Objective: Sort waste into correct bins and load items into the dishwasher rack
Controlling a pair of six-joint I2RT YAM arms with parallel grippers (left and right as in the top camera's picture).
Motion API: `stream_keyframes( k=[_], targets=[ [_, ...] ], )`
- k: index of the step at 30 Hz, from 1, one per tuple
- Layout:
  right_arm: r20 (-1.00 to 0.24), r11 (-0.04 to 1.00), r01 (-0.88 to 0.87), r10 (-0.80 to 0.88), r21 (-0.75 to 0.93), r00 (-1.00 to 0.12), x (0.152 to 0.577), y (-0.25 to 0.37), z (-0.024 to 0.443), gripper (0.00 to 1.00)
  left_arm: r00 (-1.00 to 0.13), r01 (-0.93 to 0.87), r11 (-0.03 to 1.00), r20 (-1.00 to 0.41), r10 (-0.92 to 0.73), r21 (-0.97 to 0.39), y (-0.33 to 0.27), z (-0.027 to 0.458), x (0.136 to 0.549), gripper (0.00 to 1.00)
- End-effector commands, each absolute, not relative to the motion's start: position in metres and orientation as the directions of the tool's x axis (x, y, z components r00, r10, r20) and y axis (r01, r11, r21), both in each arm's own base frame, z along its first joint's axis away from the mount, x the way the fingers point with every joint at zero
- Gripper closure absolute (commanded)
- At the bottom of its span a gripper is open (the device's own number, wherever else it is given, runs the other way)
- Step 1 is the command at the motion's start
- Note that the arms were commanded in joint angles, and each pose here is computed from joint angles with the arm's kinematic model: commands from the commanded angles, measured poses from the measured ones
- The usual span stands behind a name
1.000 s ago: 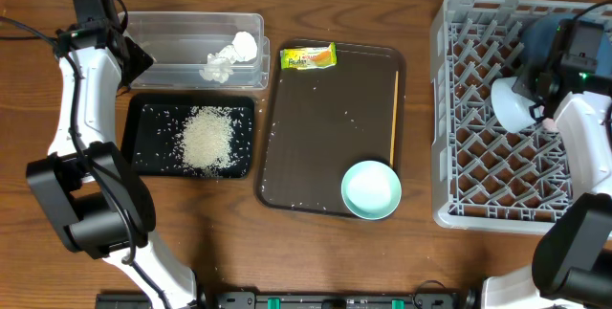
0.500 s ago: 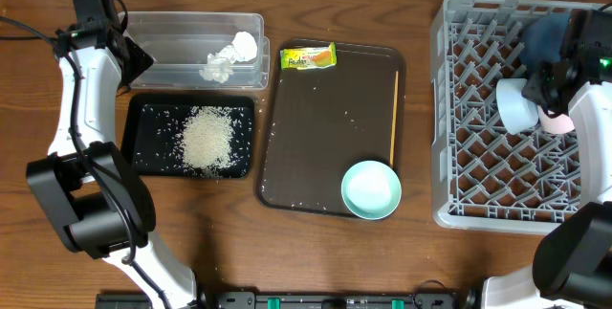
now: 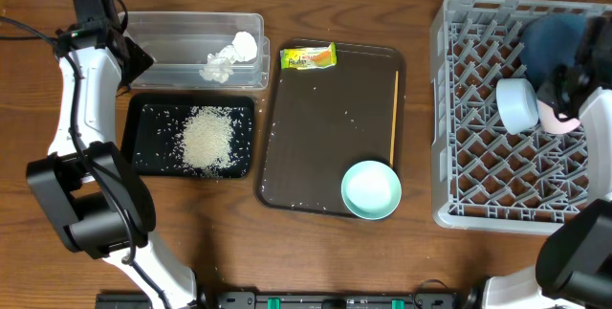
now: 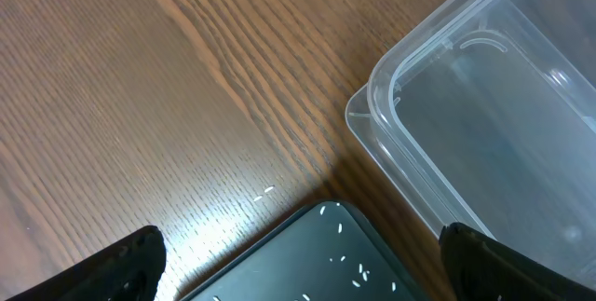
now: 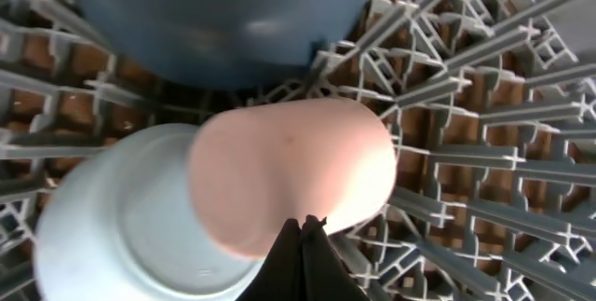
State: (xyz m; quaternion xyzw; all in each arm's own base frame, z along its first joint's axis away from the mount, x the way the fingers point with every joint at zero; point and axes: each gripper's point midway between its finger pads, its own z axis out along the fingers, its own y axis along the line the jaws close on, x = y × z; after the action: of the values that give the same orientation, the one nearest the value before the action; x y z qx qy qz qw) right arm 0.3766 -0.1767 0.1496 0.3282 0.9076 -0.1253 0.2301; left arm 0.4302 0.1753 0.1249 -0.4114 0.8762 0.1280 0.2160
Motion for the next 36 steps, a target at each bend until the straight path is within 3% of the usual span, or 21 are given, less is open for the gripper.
stream_keyframes(
  k=[1,21,31,36],
  targets=[
    [-0.494,0.756,0.654,0.559,-0.025,-0.665,0.377,-0.179,0.148,0.99,-0.565,-0.783,0.620,-0.479,-0.672,0.053,0.177,0.121,0.429,0.04],
    [-0.497,0.872,0.480,0.459,0.094,-0.737,0.400,-0.151,0.150,0.99,-0.564,-0.783,0.620,-0.479,-0.672,0.053,0.177,0.121,0.429,0.04],
    [-0.453,0.805,0.594,0.528,-0.005,-0.719,0.391,-0.173,0.122,0.99,-0.564,-0.783,0.619,-0.479,-0.673,0.053,0.177,0.121,0.429,0.04],
    [-0.473,0.754,0.656,0.569,-0.026,-0.673,0.379,-0.179,0.138,0.99,-0.564,-0.783,0.619,-0.479,-0.673,0.053,0.177,0.121,0.429,0.04]
  ],
)
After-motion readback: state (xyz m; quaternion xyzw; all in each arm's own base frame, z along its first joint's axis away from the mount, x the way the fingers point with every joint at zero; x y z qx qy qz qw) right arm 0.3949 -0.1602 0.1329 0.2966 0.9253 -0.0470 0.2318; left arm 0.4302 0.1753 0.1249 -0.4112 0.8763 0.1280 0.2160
